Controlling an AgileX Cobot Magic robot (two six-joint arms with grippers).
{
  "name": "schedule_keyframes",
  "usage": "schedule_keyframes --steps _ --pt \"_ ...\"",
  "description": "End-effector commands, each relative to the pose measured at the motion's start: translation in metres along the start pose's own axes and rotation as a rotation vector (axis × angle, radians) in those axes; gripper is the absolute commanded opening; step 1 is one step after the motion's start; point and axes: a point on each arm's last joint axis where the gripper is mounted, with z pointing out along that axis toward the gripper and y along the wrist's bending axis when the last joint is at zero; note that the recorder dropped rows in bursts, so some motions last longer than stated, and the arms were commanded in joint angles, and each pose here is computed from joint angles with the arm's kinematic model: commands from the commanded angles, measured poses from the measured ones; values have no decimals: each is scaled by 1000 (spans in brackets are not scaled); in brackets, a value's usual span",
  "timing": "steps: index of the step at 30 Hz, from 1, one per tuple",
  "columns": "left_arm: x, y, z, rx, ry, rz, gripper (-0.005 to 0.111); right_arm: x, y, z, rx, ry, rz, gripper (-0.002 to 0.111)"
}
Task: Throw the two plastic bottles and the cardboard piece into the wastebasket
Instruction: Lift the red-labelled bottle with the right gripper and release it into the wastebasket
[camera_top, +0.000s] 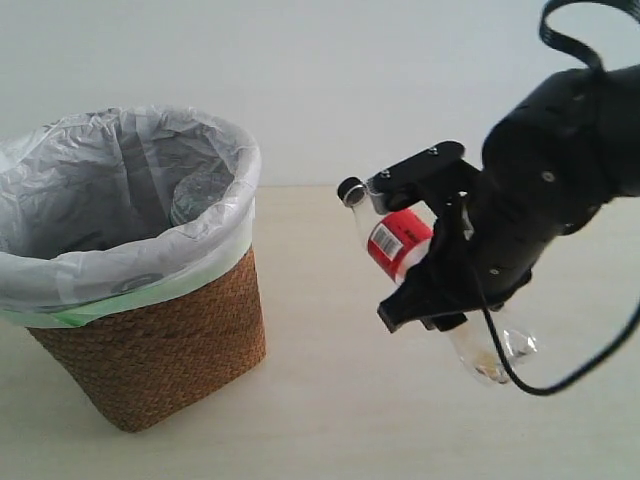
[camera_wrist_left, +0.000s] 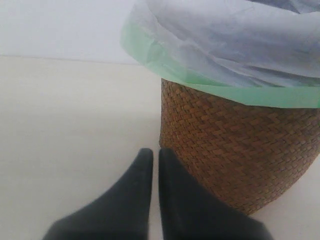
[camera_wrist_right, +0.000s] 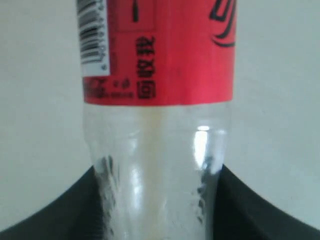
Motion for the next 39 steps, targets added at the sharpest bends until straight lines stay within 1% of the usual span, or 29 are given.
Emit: schedule_keyframes --steps 1,5,6,10,11,12,13,14,16,17,18,19,20,21,22,23,24,25,26,27,28,29,30,32,35,39 --pt "1 0 0 -2 -2 -2 4 24 -5 -20 -5 -27 26 1" --pt "1 0 0 -2 -2 -2 4 35 -13 -37 5 -53 56 1" --pt "1 0 0 -2 -2 -2 4 38 -25 -47 25 -63 117 1" --pt "1 0 0 -2 -2 -2 4 48 -58 -55 98 -32 222 1" --pt "1 0 0 -2 -2 -2 4 54 -75 -54 142 0 270 1" --pt "1 0 0 -2 -2 -2 4 56 -83 -53 160 13 296 1" --pt "1 0 0 -2 -2 -2 4 61 -98 -52 186 21 363 1" --pt "1 0 0 -2 -2 -2 4 63 -107 -52 200 12 407 1" --pt "1 0 0 -2 -2 -2 4 58 -107 -49 188 -29 409 1" --pt "1 0 0 -2 -2 -2 4 53 -103 -45 164 -64 399 1" --pt "1 0 0 -2 -2 -2 4 37 -92 -43 107 -127 372 1" --pt "1 0 0 -2 -2 -2 4 25 -86 -47 77 -157 355 1" --pt "1 0 0 -2 -2 -2 4 0 -69 -60 -2 -212 328 1" --pt "1 0 0 -2 -2 -2 4 -28 -48 -85 -123 -292 303 2" --pt "1 0 0 -2 -2 -2 4 -55 -25 -121 -259 -408 262 7" --pt "1 0 0 -2 -2 -2 4 -68 -10 -144 -350 -475 235 14" --pt "1 0 0 -2 -2 -2 4 -85 6 -178 -463 -563 197 24" --pt "1 0 0 -2 -2 -2 4 -97 20 -201 -551 -612 168 38" --pt "1 0 0 -2 -2 -2 4 -104 30 -215 -606 -634 155 51" --pt "1 0 0 -2 -2 -2 4 -115 38 -226 -638 -645 151 69" --pt "1 0 0 -2 -2 -2 4 -121 43 -228 -651 -621 183 75" --pt "1 0 0 -2 -2 -2 4 -127 45 -227 -628 -599 202 77" --pt "1 0 0 -2 -2 -2 4 -132 47 -219 -590 -545 215 75" --pt "1 0 0 -2 -2 -2 4 -139 48 -188 -474 -419 184 73" --pt "1 0 0 -2 -2 -2 4 -146 49 -155 -389 -345 171 73" --pt "1 0 0 -2 -2 -2 4 -151 55 -134 -378 -310 180 73"
